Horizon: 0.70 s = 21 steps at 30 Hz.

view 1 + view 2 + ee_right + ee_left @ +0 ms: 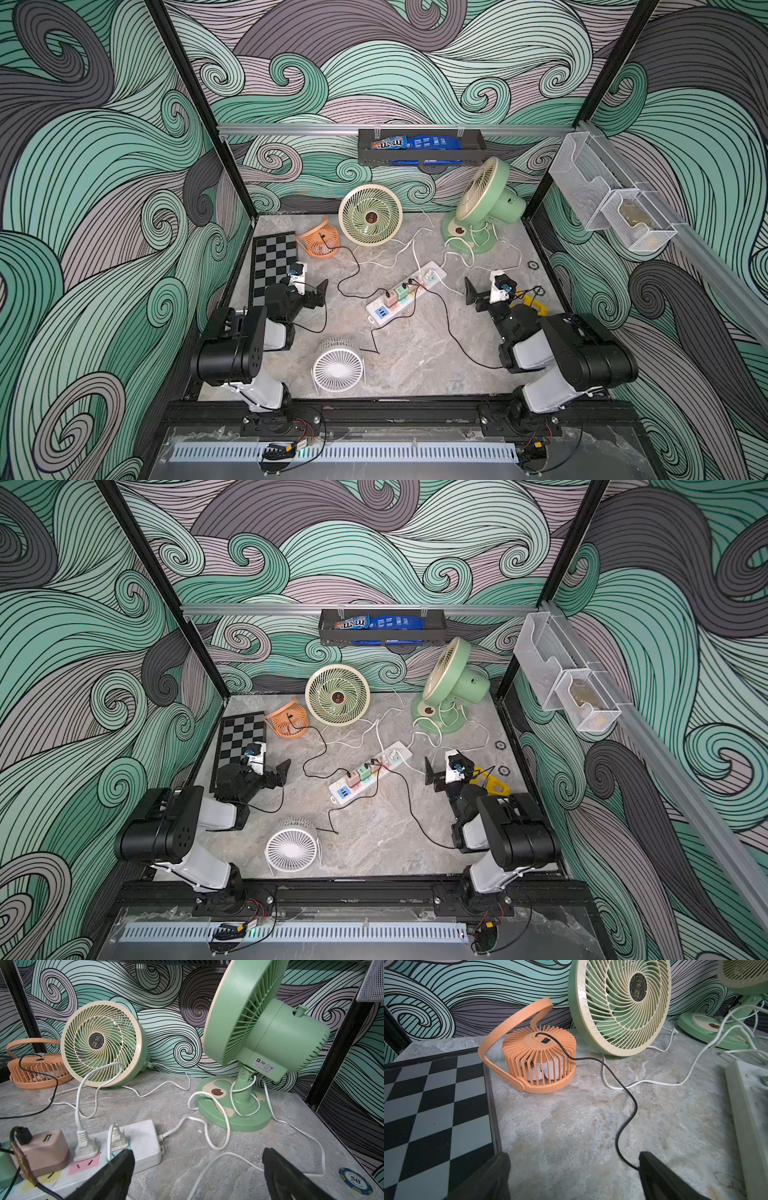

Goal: Unplug the desk fan from the power strip
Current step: Remove the plug from the socket.

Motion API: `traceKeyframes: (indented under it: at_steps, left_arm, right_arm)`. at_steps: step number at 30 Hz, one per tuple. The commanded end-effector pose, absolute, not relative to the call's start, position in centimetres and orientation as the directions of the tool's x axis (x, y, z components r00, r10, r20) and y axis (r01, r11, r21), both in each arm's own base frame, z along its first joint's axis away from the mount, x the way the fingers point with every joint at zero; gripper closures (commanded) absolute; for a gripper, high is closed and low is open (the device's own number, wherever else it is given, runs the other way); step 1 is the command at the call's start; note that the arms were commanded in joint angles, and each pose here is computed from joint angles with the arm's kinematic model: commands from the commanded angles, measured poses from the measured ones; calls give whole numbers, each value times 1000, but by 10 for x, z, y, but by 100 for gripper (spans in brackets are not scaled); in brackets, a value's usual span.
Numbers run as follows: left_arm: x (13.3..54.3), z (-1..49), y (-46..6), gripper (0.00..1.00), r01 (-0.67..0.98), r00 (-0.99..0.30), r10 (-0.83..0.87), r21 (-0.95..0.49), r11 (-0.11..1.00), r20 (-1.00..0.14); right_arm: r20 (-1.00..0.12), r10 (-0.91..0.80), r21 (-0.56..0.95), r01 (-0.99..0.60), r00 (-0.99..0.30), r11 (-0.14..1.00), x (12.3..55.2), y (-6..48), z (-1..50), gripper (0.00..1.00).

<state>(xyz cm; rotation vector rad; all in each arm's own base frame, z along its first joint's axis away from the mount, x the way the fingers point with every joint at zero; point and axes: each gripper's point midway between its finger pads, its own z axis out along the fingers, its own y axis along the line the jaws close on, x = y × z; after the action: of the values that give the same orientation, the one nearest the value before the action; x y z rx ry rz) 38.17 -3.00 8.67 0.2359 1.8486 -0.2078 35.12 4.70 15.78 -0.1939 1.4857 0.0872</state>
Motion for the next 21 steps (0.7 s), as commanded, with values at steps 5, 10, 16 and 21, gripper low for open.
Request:
traceKeyframes:
  at_steps: [5,10,16,21]
  left_arm:
    - [390,97,-19,1,204,-260,40,-15,979,-965]
    - [392,96,-20,1,207,-271,40,-18,978,-962]
    - [392,95,-20,1,208,-275,39,-20,978,-961]
    - [393,96,-20,1,208,-275,39,-20,978,-961]
  right_arm:
    - [-990,-64,-87,-190,124,978,350,51,168,1]
    - [-990,-64,-87,-189,123,978,349,50,167,1]
    - [-990,-64,-87,-189,124,978,350,50,168,1]
    - [-990,-65,-88,-189,124,978,349,50,167,1]
